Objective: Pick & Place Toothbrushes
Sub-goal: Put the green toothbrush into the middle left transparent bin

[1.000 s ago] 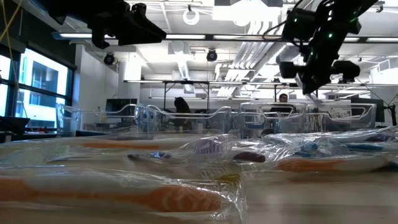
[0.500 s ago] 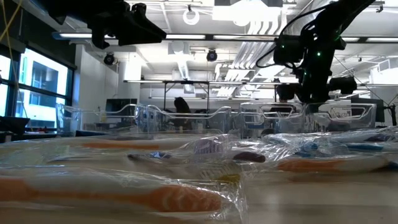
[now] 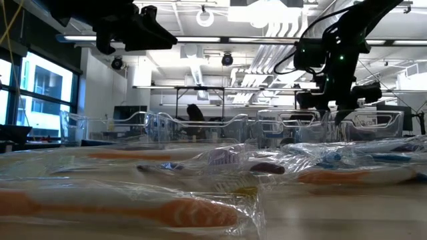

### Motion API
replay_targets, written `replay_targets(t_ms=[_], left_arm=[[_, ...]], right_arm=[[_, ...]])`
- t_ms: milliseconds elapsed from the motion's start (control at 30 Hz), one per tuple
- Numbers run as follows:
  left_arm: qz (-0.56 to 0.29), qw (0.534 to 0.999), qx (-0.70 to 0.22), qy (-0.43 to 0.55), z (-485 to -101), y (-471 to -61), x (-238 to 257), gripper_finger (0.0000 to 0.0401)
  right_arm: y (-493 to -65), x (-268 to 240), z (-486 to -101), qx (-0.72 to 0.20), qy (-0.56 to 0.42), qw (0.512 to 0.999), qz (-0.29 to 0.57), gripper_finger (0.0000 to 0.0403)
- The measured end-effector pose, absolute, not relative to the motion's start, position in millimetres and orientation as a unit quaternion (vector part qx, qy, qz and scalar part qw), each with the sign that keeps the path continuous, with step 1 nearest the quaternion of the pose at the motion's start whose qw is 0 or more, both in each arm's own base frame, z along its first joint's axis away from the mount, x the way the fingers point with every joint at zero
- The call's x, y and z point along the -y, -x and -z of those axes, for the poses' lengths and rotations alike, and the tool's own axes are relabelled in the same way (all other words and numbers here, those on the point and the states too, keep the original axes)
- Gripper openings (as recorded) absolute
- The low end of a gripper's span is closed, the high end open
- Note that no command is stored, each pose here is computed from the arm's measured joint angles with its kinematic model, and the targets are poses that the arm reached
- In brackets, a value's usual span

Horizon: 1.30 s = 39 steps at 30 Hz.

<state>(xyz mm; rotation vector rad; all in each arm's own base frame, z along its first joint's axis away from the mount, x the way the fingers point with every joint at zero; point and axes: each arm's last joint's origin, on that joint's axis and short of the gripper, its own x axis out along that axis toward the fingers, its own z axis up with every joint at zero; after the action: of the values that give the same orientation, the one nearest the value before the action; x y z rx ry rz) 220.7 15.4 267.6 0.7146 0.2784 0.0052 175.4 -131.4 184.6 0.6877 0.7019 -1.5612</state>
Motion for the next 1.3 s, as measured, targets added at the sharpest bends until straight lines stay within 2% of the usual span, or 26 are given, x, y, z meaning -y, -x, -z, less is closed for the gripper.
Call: replay_targets(t_ms=[167, 567, 800, 1033, 1167, 1300], left_arm=[[-0.003, 0.927, -0.136, -0.349, -267.5, -220.8, -15.5, 0.0132], [-0.002, 0.927, -0.137, -0.349, -267.2, -220.7, -15.5, 0.0132], [0.003, 0.925, -0.15, -0.348, -264.6, -220.0, -15.3, 0.0132], [0.006, 0.924, -0.16, -0.348, -262.6, -219.4, -15.4, 0.0132], [-0.004, 0.924, -0.164, -0.344, -262.6, -219.3, -16.0, 0.0132], [-0.017, 0.926, -0.168, -0.339, -262.6, -219.2, -16.7, 0.0132]], right_arm=[[-170.6, 128.1, -198.3, -0.291, -0.292, 0.627, 0.661, 0.0156], [-149.6, 108.0, -261.1, -0.187, -0.333, 0.732, 0.563, 0.0121], [-152.8, 90.1, -278.0, -0.188, -0.299, 0.82, 0.451, 0.0106], [-169.1, 71.7, -286.8, -0.207, -0.235, 0.905, 0.288, 0.0077], [-175.3, 60.1, -286.0, -0.229, -0.224, 0.926, 0.202, 0.0059], [-181.3, 52.2, -283.0, -0.246, -0.222, 0.93, 0.158, 0.0049]])
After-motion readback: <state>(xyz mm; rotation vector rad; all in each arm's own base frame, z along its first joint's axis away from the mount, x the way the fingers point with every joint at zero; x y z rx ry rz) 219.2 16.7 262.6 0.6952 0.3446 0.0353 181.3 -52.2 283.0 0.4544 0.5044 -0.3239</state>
